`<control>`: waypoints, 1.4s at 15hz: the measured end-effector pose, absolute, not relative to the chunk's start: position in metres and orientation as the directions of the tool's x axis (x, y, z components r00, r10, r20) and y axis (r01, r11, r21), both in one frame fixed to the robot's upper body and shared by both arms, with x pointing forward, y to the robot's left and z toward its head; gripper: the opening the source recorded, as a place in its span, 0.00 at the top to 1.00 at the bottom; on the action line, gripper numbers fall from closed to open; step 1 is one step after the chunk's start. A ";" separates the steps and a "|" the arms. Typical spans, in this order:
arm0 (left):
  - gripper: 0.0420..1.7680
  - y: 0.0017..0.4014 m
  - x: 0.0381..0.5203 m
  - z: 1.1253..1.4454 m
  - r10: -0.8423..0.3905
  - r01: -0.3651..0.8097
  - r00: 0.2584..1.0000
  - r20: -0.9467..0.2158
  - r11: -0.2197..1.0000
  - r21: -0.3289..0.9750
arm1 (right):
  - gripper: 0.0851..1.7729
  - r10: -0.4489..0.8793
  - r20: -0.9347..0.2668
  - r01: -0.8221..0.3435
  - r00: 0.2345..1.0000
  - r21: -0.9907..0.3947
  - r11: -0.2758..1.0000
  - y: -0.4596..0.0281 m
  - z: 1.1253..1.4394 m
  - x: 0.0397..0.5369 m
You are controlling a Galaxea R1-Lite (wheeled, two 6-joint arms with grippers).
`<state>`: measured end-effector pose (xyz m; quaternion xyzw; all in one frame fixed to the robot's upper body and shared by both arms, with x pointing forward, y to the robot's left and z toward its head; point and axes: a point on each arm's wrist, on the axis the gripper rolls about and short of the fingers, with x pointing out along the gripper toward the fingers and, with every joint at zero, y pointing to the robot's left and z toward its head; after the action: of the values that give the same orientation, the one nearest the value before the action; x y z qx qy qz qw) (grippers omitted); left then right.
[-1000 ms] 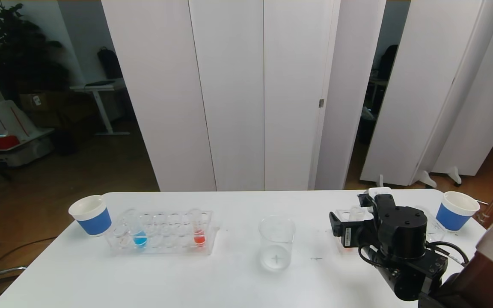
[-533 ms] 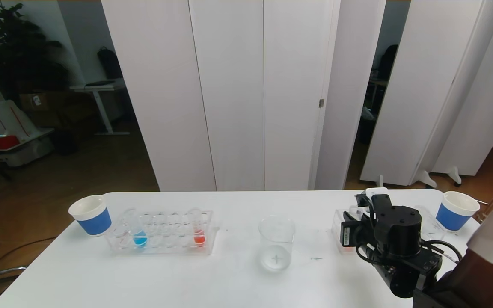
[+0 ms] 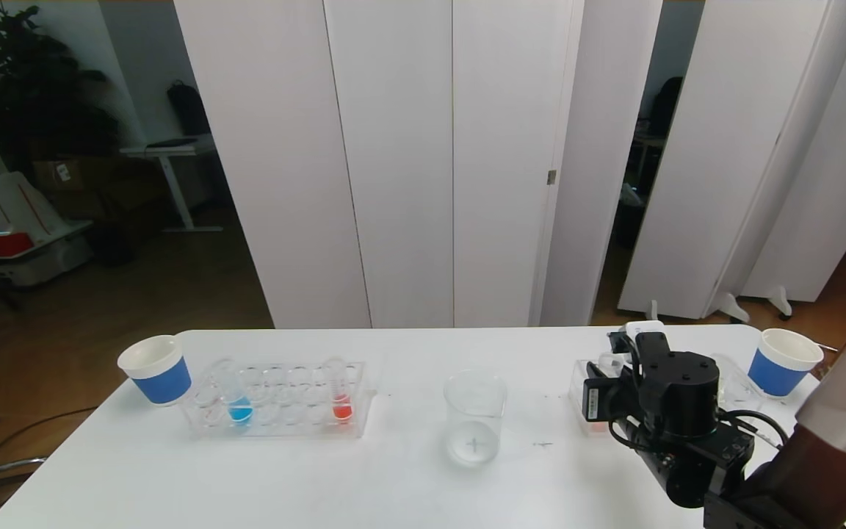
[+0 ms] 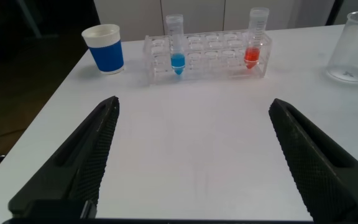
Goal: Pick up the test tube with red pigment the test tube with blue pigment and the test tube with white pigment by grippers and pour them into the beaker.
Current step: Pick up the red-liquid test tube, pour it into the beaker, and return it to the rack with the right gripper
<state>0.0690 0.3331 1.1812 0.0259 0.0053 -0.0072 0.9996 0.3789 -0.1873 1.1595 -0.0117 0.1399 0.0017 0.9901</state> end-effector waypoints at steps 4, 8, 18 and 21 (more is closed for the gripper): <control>0.03 0.333 0.069 1.181 -0.014 0.015 1.000 -0.011 0.999 0.052 | 0.71 0.002 -0.265 -0.006 0.964 -0.015 1.000 -0.187 1.163 0.381; 0.03 0.333 0.069 1.181 -0.014 0.015 1.000 -0.011 0.999 0.052 | 0.71 0.013 -0.281 -0.019 0.960 -0.020 1.000 -0.188 1.176 0.380; 0.03 0.333 0.069 1.181 -0.014 0.015 1.000 -0.011 0.999 0.052 | 0.71 0.041 -0.219 -0.035 0.975 0.031 0.999 -0.207 1.249 0.373; 0.03 0.333 0.069 1.181 -0.014 0.014 1.000 -0.011 0.999 0.052 | 0.71 0.072 -0.218 -0.064 0.973 0.044 0.997 -0.210 1.277 0.379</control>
<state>0.0690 0.3331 1.1812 0.0259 0.0051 -0.0069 0.9996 0.3789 -0.2105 1.2773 0.0184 0.1105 0.0344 0.9931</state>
